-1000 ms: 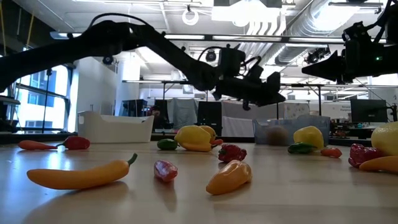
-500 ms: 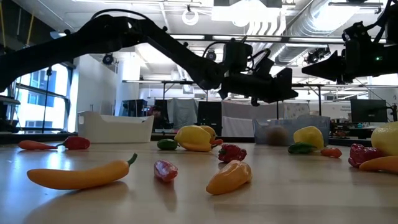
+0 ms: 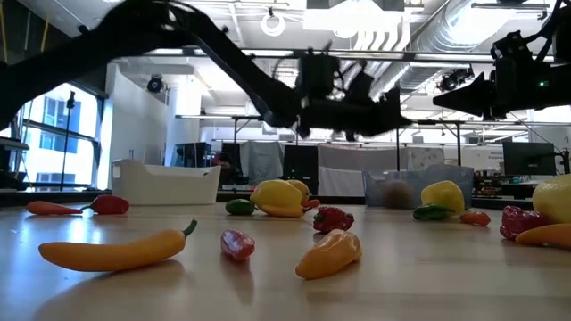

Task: Sort produce into baskets
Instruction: Put the lemon into the black bin

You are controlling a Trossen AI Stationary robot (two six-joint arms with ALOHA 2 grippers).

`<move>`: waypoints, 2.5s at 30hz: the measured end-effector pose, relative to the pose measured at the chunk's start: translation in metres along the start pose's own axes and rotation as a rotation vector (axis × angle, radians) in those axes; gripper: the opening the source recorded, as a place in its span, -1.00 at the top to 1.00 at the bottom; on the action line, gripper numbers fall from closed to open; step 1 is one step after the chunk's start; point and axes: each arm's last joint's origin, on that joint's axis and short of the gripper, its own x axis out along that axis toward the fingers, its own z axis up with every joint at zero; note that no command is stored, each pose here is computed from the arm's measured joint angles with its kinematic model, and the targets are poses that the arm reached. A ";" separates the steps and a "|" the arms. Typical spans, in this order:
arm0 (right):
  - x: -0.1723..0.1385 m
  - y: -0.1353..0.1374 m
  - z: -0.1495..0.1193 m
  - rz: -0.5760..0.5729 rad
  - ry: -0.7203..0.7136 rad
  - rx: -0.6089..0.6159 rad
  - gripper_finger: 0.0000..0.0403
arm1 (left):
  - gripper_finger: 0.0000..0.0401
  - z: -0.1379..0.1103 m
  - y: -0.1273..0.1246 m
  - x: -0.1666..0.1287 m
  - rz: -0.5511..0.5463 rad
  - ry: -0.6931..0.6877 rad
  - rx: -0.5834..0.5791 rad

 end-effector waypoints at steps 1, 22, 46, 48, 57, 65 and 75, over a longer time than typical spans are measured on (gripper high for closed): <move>0.000 0.000 0.000 0.000 0.001 0.000 1.00 | 1.00 0.005 -0.002 -0.006 -0.001 0.005 0.010; 0.000 0.000 0.000 0.006 0.003 0.176 1.00 | 1.00 0.009 -0.011 -0.159 0.008 0.035 0.021; 0.007 0.000 -0.009 -0.059 0.105 0.398 0.56 | 1.00 0.001 -0.017 -0.259 0.045 -0.001 -0.006; 0.009 0.001 -0.013 -0.071 0.144 0.452 0.45 | 1.00 0.000 -0.017 -0.259 0.045 0.007 -0.007; 0.018 0.003 -0.011 -0.114 0.341 0.548 -0.03 | 1.00 -0.001 -0.017 -0.259 0.045 0.016 0.030; 0.024 0.014 0.023 -0.129 0.697 0.678 -0.33 | 1.00 -0.006 -0.017 -0.259 0.045 0.067 0.006; 0.057 0.053 0.042 -0.212 0.976 0.984 -0.45 | 1.00 -0.007 -0.017 -0.259 0.045 0.084 0.004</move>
